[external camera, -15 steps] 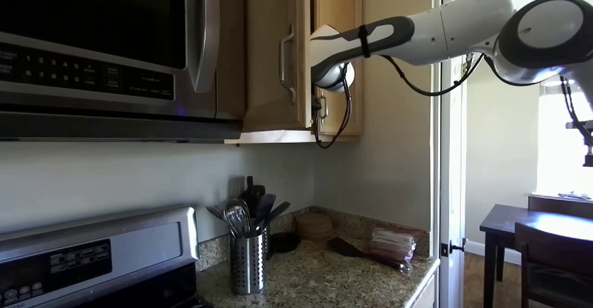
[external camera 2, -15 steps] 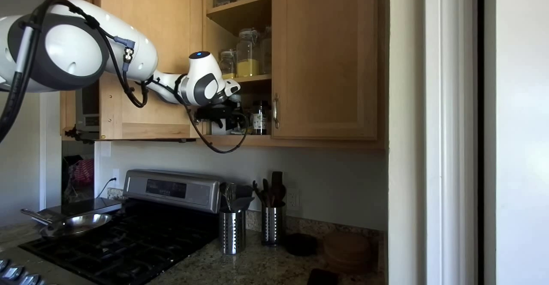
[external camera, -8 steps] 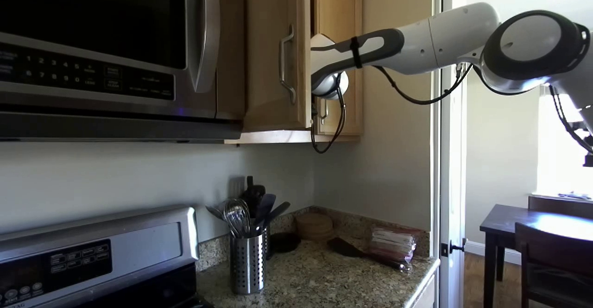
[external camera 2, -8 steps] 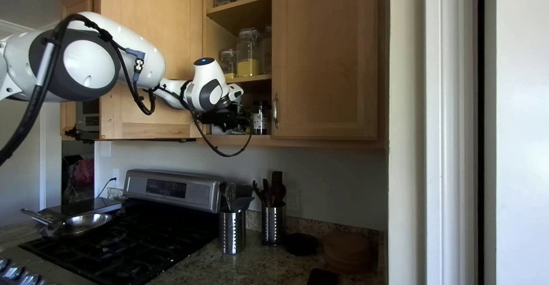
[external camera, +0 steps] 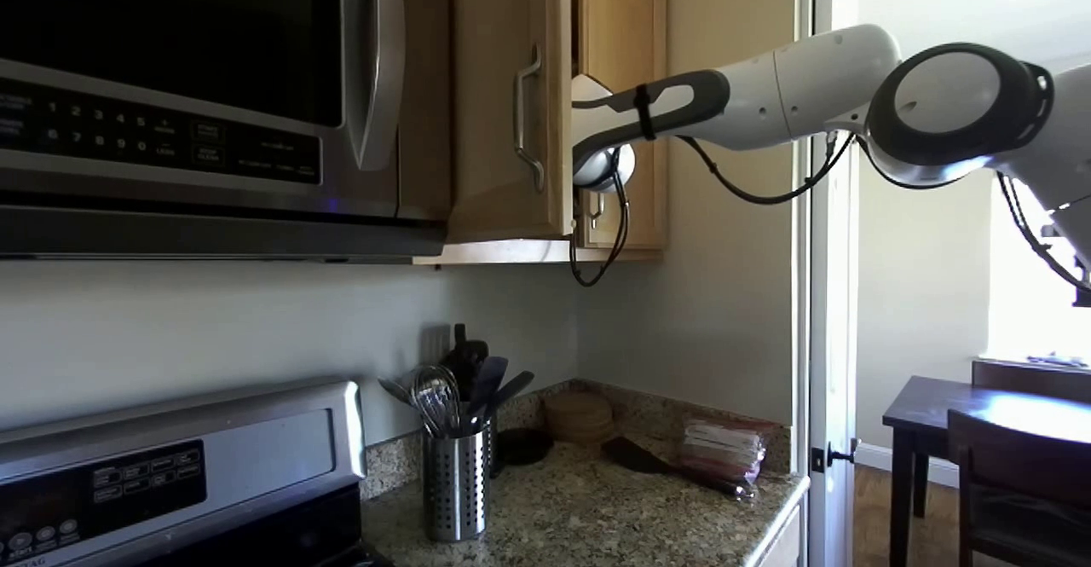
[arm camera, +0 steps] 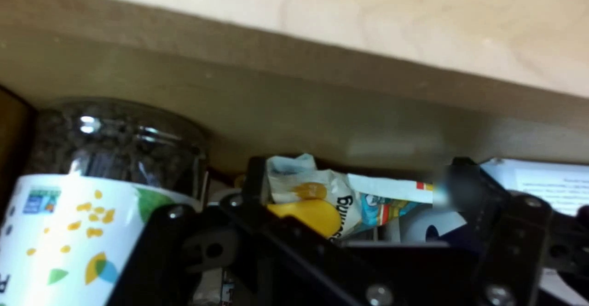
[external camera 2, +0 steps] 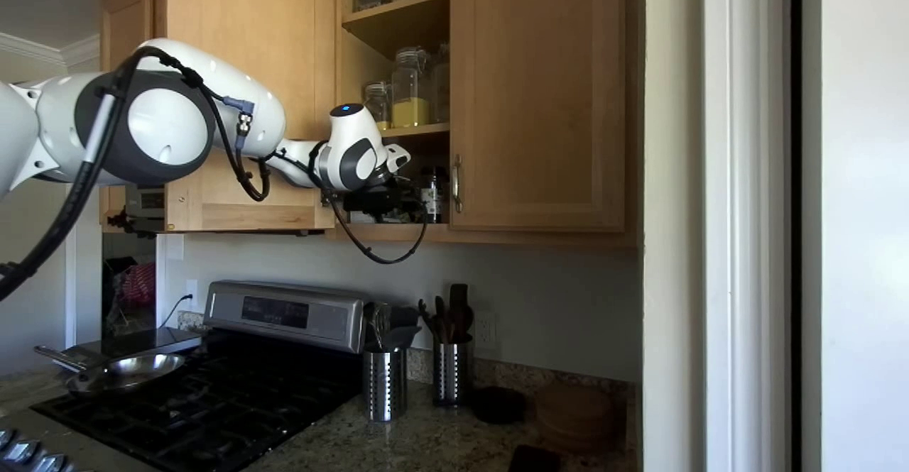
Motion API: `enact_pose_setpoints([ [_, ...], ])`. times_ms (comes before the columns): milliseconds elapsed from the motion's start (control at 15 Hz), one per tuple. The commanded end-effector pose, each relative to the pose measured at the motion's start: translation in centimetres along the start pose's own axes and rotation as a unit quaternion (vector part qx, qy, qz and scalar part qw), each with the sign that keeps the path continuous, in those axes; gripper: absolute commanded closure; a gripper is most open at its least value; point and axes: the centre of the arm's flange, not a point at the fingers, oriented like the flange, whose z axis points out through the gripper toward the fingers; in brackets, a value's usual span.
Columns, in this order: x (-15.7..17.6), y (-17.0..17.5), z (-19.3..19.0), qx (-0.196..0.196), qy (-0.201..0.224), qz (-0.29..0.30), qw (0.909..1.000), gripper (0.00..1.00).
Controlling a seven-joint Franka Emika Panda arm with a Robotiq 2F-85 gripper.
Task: Open the cupboard, take an object out of it and place it on the counter
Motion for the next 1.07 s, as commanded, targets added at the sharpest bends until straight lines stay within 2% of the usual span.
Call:
enact_pose_setpoints([
  [0, 0.9, 0.8, 1.2, -0.004, 0.002, -0.018, 0.9998, 0.00],
  [467, 1.6, 0.1, 1.5, 0.006, 0.023, -0.055, 0.9982, 0.00],
  [933, 1.5, -0.3, 1.6, 0.004, 0.023, -0.071, 0.9972, 0.00],
  [1000, 1.5, -0.3, 1.4, 0.006, 0.025, -0.069, 0.9973, 0.19],
])
